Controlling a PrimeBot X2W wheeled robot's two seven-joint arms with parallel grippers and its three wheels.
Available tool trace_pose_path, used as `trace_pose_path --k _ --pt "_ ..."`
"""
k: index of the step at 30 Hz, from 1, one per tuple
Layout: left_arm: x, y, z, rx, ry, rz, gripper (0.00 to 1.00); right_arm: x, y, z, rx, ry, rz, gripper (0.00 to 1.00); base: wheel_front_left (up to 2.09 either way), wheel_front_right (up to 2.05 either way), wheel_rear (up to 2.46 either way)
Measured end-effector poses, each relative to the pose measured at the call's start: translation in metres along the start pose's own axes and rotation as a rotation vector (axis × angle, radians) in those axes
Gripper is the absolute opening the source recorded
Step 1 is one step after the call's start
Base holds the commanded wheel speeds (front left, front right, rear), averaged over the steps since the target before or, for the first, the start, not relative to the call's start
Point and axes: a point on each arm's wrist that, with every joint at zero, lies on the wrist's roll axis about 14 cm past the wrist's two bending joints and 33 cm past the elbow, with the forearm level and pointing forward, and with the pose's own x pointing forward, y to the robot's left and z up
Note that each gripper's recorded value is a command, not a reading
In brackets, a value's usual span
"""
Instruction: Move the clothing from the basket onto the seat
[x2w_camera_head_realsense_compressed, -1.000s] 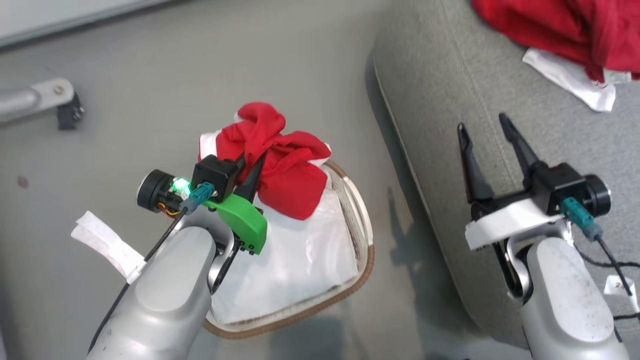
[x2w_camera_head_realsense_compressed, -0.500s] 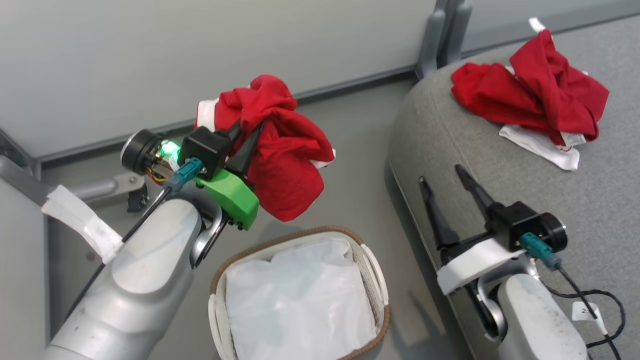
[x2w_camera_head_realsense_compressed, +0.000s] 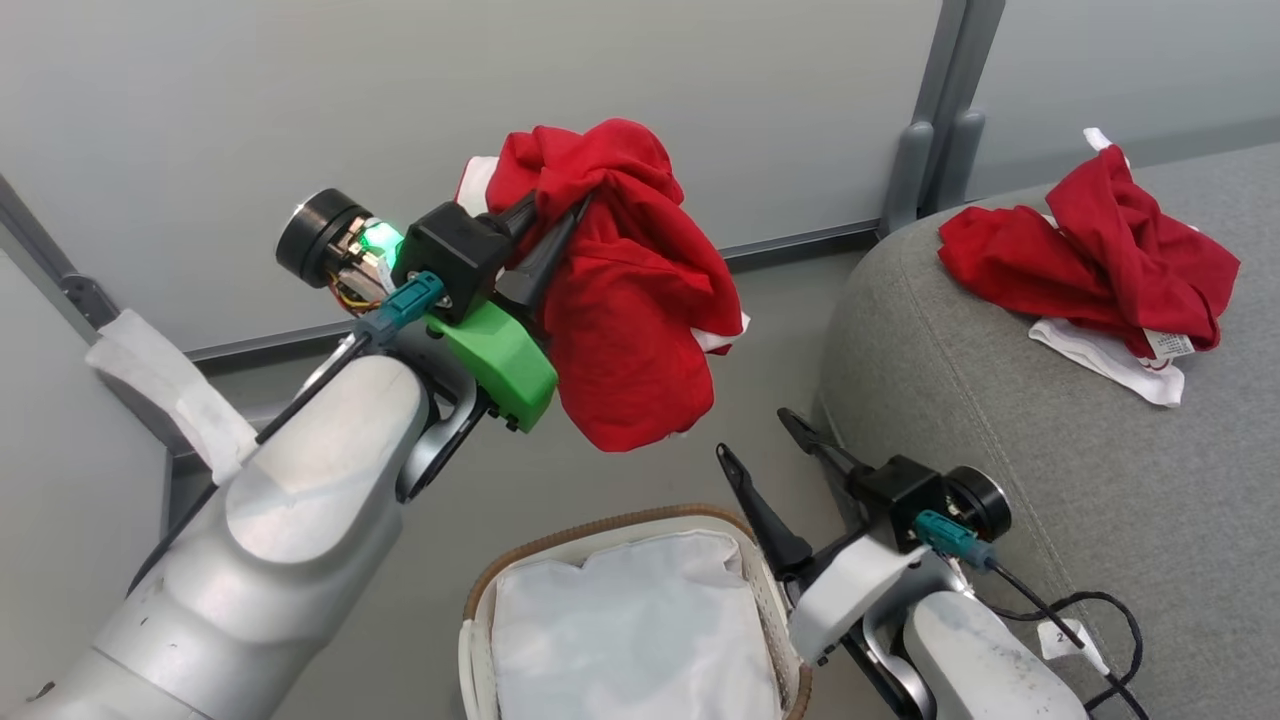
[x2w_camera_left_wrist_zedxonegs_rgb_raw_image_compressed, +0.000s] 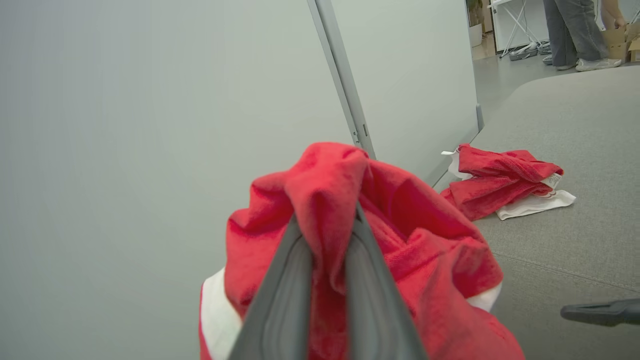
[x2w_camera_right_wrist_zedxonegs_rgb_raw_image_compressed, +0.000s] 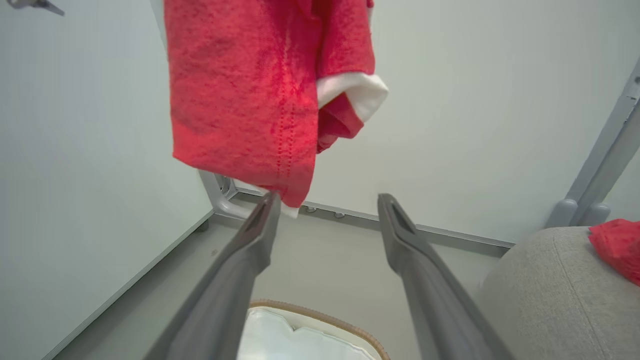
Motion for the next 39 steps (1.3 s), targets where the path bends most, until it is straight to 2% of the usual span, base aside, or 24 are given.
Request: trace_pose_path --k 6,21,22,25,32,33,35,37,38,39 --pt "-0.003 -0.006 0.016 0.011 -0.022 -0.021 0.0 0.014 0.027 -0.006 -0.034 0.033 0.104 1.0 0.0 0.0 0.0" --pt "-0.014 -0.011 0.025 0.001 -0.035 -0.027 0.0 0.047 0.06 0.042 -0.056 -0.091 0.236 0.98 0.0 0.0 0.0" --pt "-0.015 -0.012 0.025 -0.001 -0.034 -0.027 0.0 0.049 0.062 0.046 -0.058 -0.102 0.242 0.45 0.0 0.0 0.0" --pt "-0.017 -0.014 0.021 -0.016 -0.029 -0.022 0.0 0.051 0.067 0.059 -0.056 -0.138 0.258 0.0 0.0 0.0 0.0" --pt "-0.024 -0.014 0.008 -0.089 -0.015 0.012 0.0 0.05 0.066 0.07 -0.062 -0.171 0.254 0.0 0.0 0.0 0.0" --pt "-0.026 -0.014 0.006 -0.099 -0.015 0.021 0.03 0.049 0.066 0.071 -0.065 -0.174 0.251 0.0 0.0 0.0 0.0" --pt "-0.029 -0.015 0.0 -0.126 -0.011 0.035 0.23 0.048 0.061 0.072 -0.063 -0.177 0.236 0.0 0.0 0.0 0.0" --pt "-0.032 -0.015 -0.007 -0.147 -0.002 0.05 0.67 0.047 0.058 0.073 -0.065 -0.181 0.224 0.0 0.0 0.0 0.0" --pt "-0.035 -0.016 -0.013 -0.167 0.003 0.06 1.0 0.046 0.056 0.074 -0.065 -0.184 0.216 0.0 0.0 0.0 0.0" --pt "-0.036 -0.016 -0.016 -0.185 0.007 0.07 1.0 0.046 0.054 0.075 -0.064 -0.185 0.212 0.0 0.0 0.0 0.0"
